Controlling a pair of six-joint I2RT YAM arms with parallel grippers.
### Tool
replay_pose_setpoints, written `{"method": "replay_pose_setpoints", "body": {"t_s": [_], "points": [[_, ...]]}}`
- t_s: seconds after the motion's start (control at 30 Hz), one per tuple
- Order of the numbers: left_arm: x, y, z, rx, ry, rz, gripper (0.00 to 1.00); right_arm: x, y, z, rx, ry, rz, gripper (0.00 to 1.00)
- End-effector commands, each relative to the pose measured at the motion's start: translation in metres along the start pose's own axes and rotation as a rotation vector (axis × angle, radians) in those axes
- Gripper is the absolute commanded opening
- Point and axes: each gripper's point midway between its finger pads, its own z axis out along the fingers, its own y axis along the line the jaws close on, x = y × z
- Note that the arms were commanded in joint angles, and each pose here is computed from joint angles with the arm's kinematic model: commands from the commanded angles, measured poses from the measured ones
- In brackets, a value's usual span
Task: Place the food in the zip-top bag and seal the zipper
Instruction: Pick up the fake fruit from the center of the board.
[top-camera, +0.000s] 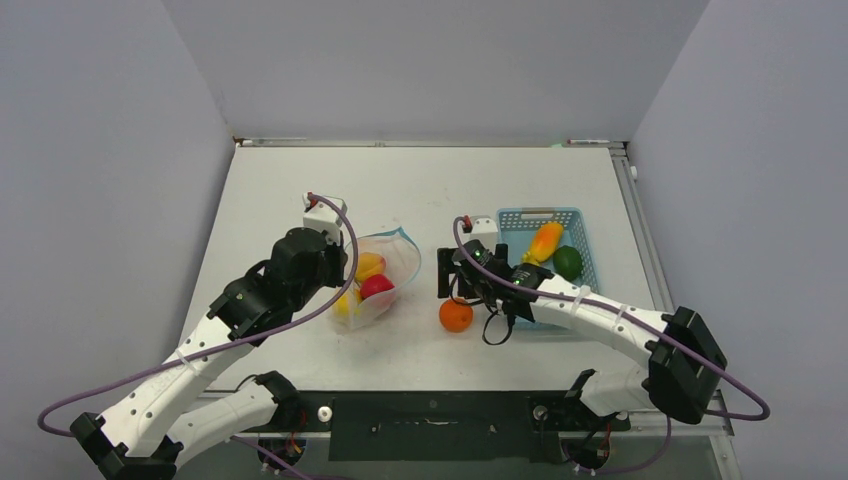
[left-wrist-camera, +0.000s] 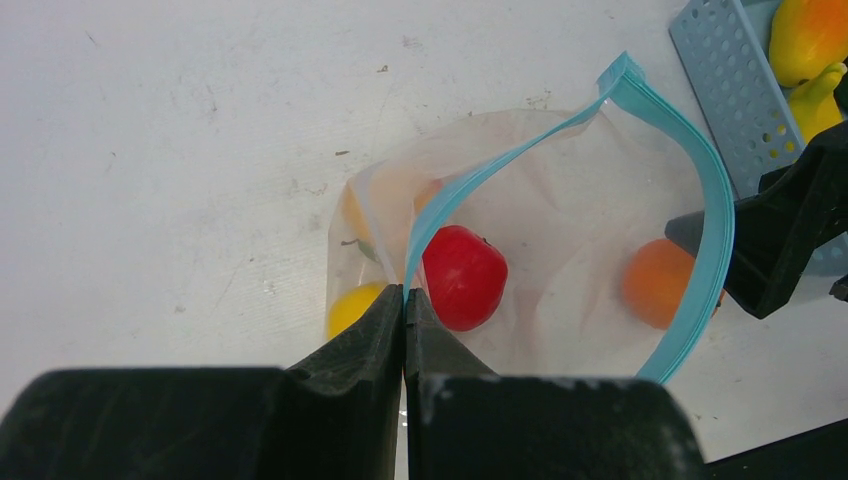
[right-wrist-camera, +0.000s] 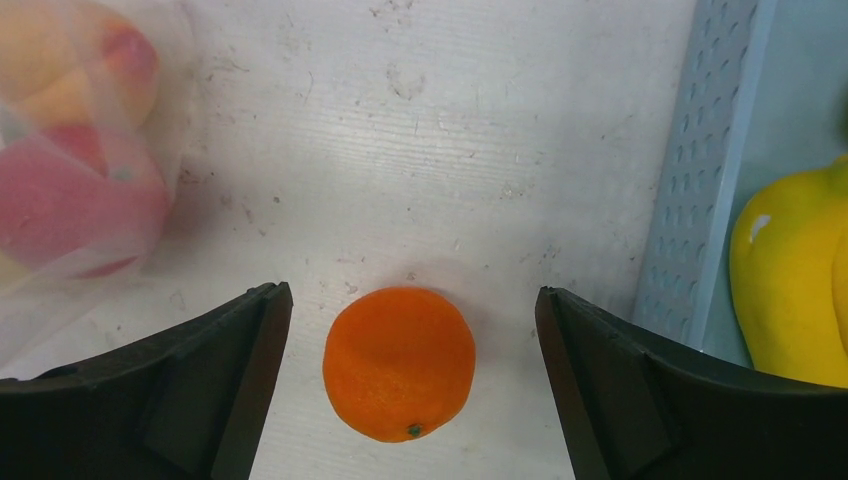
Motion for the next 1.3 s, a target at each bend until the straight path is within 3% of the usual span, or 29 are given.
{"method": "replay_pose_setpoints", "body": {"t_s": [0.0,0.53,1.27], "points": [[-0.014,0.001,-0.002,0.001,-0.056,-0.016,0.00,0.014,0.002,0.009,-0.015,0.035,0.016,0.98],[-0.013,0.001,0.000,-0.003,-0.050,-0.013,0.00,0.053,0.015,0.044,-0.053,0.145,-0.016,0.97],[-0.012,0.002,0.000,-0.006,-0.045,-0.011,0.00,0.065,0.005,0.024,0.027,0.135,-0.089,0.99]]}}
